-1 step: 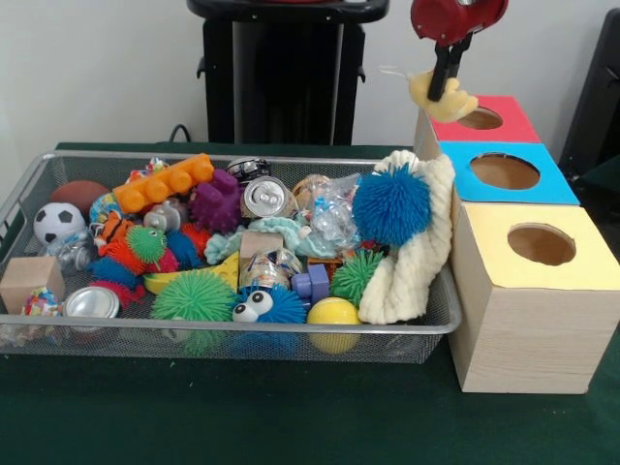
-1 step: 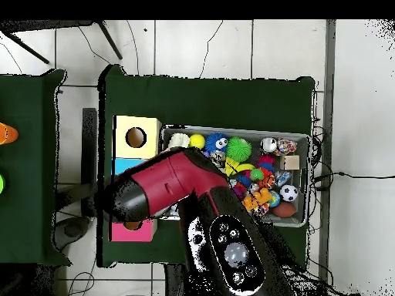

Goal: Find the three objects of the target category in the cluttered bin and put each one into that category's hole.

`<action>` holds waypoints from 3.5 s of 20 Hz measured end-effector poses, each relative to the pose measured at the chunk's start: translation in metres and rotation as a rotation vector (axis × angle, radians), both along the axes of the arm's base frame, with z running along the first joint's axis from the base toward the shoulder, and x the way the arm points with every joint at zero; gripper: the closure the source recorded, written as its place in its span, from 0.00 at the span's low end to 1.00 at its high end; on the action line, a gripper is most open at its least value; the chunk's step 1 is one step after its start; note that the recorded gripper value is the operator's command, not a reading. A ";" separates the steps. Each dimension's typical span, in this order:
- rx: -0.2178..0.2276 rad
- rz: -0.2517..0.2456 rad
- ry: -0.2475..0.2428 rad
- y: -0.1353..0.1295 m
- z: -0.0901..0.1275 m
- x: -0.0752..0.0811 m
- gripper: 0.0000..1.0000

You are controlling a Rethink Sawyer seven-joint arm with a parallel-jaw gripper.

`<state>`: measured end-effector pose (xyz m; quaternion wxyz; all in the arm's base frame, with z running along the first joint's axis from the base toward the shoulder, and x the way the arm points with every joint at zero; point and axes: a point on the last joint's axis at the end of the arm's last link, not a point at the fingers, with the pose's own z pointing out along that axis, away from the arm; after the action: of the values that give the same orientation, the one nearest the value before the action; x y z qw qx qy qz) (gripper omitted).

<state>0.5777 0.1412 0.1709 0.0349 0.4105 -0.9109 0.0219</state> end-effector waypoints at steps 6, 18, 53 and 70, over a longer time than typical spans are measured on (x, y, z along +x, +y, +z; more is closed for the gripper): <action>-0.017 0.023 0.041 0.009 -0.012 -0.021 1.00; -0.029 0.044 0.107 0.012 -0.044 -0.057 1.00; -0.021 0.129 0.185 0.074 -0.075 -0.108 1.00; -0.038 0.146 0.160 0.087 -0.081 -0.107 1.00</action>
<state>0.4703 0.2287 0.0895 0.1139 0.4754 -0.8723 0.0089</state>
